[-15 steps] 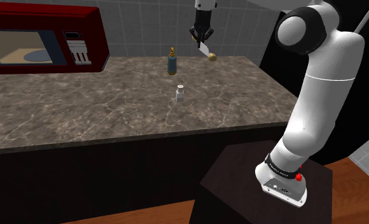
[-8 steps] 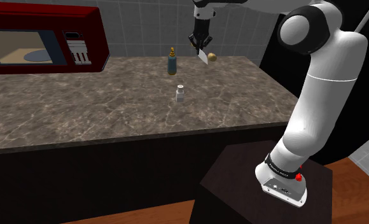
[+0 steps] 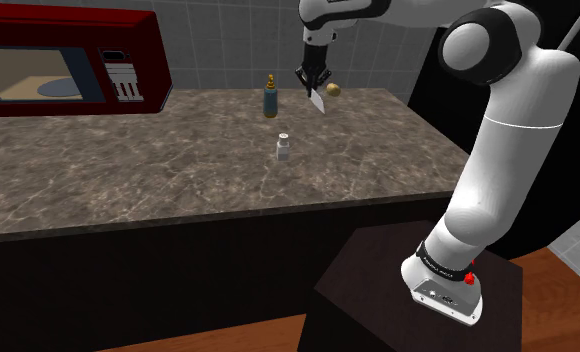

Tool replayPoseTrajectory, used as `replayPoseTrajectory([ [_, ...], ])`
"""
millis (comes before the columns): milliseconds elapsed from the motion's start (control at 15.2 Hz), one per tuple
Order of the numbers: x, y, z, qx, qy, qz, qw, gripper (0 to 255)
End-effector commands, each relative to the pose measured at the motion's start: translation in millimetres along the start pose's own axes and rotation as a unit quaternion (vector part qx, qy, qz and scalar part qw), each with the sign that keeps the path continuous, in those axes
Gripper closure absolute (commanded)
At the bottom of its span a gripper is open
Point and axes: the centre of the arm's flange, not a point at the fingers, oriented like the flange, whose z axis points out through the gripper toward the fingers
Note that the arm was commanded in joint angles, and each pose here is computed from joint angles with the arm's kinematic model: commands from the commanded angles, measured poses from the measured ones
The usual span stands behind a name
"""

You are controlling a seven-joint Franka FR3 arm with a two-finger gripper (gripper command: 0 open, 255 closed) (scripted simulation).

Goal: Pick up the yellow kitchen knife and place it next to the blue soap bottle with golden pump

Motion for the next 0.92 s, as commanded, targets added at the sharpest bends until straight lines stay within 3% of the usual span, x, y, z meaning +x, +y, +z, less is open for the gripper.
replayPoseTrajectory([
  [0,0.7,0.6,11.3,0.0,0.0,0.0,1.0,255],
  [858,2.3,0.4,79.9,0.0,0.0,0.0,1.0,255],
])
